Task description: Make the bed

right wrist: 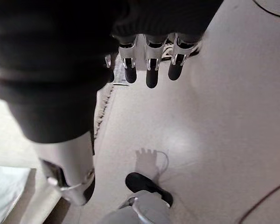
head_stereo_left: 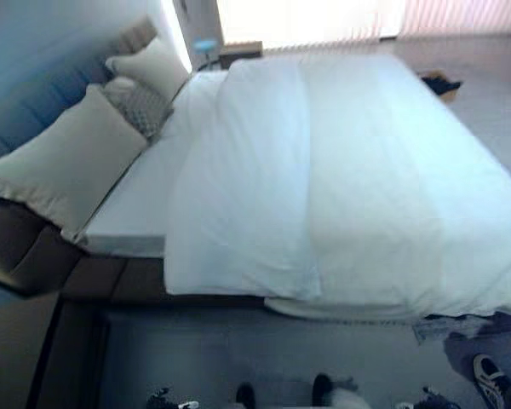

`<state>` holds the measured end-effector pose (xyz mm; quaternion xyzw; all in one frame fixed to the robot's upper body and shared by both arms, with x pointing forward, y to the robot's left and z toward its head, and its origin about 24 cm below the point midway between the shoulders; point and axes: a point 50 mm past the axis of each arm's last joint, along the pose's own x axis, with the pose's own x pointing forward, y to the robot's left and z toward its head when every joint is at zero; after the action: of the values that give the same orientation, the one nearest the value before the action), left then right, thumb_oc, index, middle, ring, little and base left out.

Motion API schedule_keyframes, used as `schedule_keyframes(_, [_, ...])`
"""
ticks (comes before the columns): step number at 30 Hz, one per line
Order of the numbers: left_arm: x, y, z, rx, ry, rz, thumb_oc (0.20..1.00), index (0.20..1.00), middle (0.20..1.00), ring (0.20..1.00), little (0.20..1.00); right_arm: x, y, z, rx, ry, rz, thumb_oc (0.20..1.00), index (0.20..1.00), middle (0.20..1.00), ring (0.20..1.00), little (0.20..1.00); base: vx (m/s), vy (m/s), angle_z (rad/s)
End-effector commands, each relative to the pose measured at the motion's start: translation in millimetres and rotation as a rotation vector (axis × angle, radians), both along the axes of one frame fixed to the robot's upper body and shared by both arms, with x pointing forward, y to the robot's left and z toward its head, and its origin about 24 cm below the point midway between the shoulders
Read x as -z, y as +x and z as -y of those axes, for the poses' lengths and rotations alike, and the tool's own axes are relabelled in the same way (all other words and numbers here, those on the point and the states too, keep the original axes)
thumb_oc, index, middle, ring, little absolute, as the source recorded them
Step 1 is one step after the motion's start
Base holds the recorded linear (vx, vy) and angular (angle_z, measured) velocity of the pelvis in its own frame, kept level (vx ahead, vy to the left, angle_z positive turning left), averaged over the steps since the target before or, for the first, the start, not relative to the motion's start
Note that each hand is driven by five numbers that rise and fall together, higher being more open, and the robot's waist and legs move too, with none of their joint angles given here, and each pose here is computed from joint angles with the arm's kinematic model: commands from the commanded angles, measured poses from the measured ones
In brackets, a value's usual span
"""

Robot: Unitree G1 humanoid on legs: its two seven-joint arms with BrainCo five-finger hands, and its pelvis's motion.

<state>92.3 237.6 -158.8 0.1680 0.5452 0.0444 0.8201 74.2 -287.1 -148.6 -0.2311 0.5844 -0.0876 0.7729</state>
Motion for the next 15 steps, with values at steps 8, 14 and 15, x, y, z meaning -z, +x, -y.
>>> schedule_keyframes(8, [-2, 7, -4, 0.058, 0.026, -0.023, 1.0, 1.0, 1.0, 1.0, 1.0, 1, 35, -23, -0.084, 0.054, 0.041, 1.0, 1.0, 1.0, 1.0, 1.0, 0.0, 0.036, -0.03])
schedule_keyframes(14, [0, -2, -8, 0.023, 0.032, -0.062, 1.0, 1.0, 1.0, 1.0, 1.0, 4, 38, -36, -0.082, 0.095, 0.045, 1.0, 1.0, 1.0, 1.0, 1.0, 0.02, 0.025, 0.04])
schedule_keyframes(15, [1, -2, -7, 0.061, 0.038, -0.072, 1.0, 1.0, 1.0, 1.0, 1.0, 4, 38, -38, -0.103, 0.093, 0.035, 1.0, 1.0, 1.0, 1.0, 1.0, 0.02, 0.014, 0.04])
